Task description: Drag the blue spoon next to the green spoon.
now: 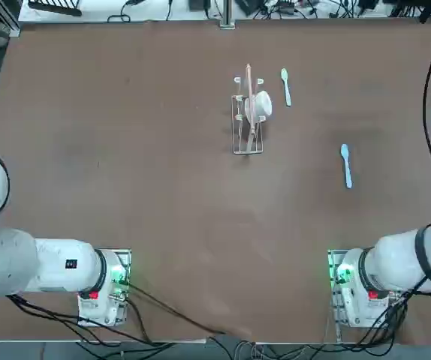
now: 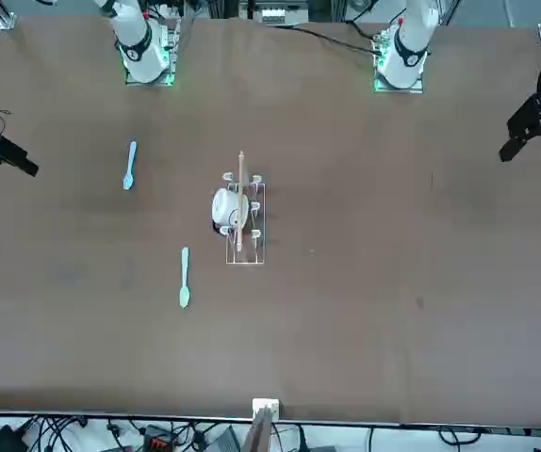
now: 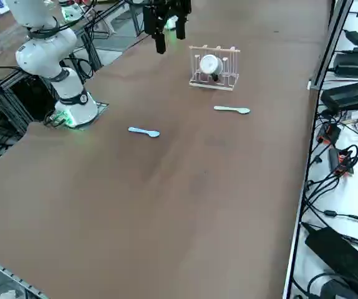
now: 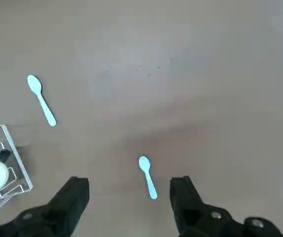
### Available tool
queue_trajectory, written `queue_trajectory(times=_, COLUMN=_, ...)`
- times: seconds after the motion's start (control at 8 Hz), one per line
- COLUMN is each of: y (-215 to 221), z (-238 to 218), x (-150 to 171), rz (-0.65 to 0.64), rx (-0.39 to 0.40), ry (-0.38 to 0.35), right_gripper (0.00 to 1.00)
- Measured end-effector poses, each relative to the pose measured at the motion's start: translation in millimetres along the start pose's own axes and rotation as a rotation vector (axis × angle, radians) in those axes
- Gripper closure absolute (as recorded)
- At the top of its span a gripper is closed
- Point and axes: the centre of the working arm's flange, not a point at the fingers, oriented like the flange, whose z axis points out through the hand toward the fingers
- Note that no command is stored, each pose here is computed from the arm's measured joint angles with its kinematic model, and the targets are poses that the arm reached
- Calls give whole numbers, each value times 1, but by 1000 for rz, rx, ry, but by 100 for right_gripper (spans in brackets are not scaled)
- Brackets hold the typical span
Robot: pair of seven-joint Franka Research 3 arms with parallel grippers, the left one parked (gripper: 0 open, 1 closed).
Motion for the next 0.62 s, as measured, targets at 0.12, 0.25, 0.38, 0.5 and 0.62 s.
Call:
queue_trajectory(times=0.12, y=1, z=0, x=0, rz=1, rx=0, ry=-1, right_gripper=0)
queue_trajectory(times=0.25, y=2, z=1, x=0, rz=3, rx=0, ry=-2, right_gripper=0)
queue_trajectory(times=0.38, y=3, z=3, x=1, rz=5, rx=-1, ry=-7, right_gripper=0)
queue_trajectory(times=0.5, y=3, z=11, x=2, rz=5, rx=-6, ry=-33, right_gripper=0)
queue_trajectory(times=0.62, y=3, z=24, x=1, rz=5, rx=-15, ry=-79, right_gripper=0)
